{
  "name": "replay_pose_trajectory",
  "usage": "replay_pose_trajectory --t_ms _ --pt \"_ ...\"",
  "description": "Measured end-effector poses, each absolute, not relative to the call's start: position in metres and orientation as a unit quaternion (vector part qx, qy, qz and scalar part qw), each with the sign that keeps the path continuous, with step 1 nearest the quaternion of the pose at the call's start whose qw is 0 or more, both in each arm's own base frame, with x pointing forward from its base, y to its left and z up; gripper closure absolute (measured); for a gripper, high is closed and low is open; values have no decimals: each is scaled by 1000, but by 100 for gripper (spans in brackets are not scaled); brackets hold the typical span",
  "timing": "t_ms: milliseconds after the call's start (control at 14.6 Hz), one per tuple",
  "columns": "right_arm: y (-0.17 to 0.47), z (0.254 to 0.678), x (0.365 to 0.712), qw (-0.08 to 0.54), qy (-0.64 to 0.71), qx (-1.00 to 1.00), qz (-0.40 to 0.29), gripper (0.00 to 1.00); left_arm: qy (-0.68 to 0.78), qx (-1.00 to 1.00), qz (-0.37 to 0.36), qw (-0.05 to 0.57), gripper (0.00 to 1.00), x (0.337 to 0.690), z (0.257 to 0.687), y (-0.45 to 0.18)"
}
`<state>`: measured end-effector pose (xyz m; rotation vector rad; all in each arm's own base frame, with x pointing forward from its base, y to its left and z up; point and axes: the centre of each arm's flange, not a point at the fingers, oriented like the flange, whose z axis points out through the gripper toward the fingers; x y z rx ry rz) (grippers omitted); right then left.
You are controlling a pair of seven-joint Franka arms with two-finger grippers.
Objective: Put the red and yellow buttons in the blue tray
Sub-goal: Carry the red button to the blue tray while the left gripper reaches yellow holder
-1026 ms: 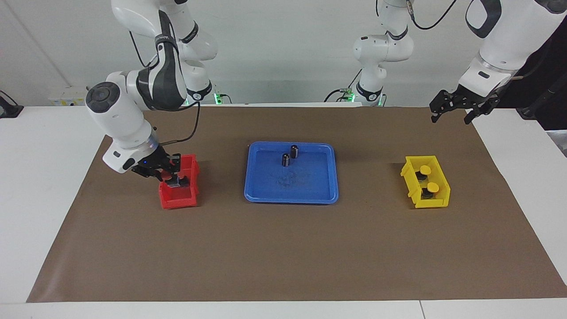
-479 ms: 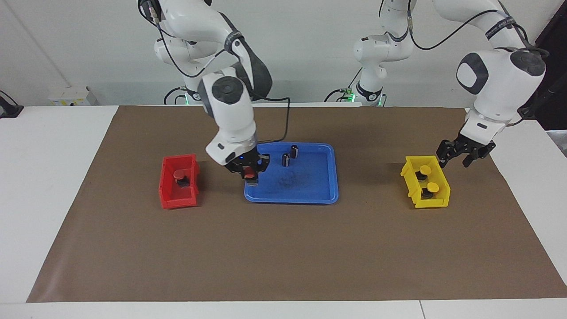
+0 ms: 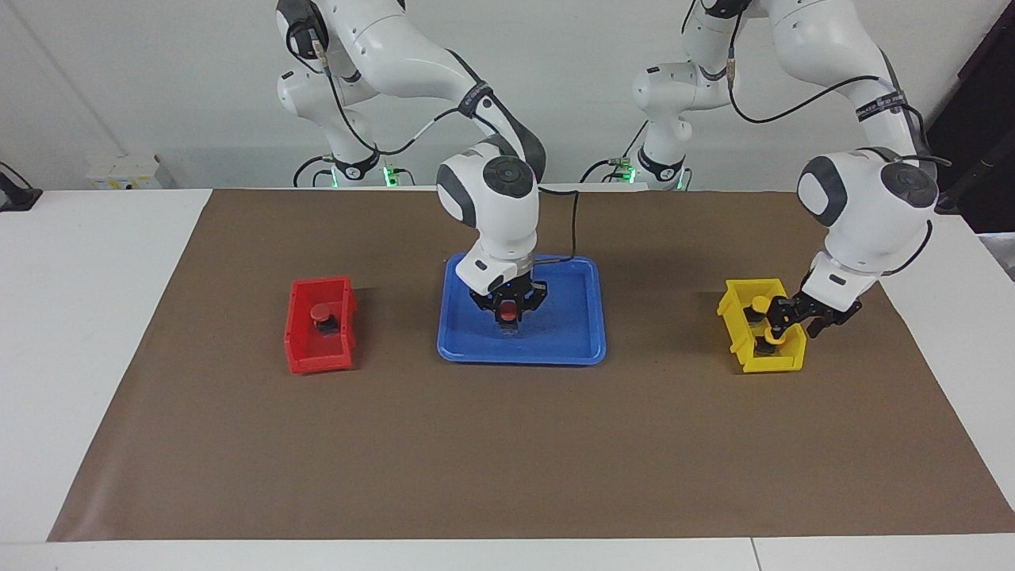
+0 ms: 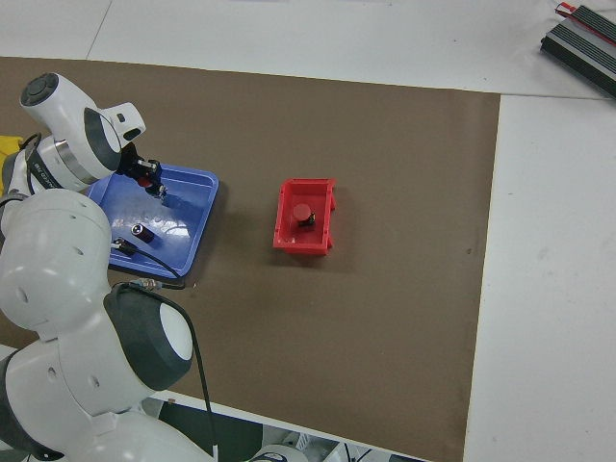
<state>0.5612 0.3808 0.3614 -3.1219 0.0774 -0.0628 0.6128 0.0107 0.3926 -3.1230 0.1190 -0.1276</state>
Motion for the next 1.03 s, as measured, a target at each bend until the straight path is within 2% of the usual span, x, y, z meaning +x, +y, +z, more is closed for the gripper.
replay_pose_trajectory --t_ms 274,410,547,615,684,821,1026 --pt "392 346 549 9 20 -1000 -17 59 33 -999 -36 3 30 608 377 10" --pt "393 343 547 7 19 -1000 -16 45 32 -999 -34 3 30 604 367 10" --pt "385 348 554 0 20 -999 -26 22 32 -999 -36 3 30 600 358 10" --pt "378 357 561 -7 24 -999 -31 15 31 -999 -37 3 32 598 355 10" --pt "365 371 570 -15 31 -999 -29 14 29 -999 -37 3 33 598 353 10" --pt "316 414 592 -25 20 -999 -26 14 27 -999 -41 3 56 598 355 10" --pt "195 475 607 -23 6 -1000 -3 14 24 -998 -51 3 59 607 371 9"
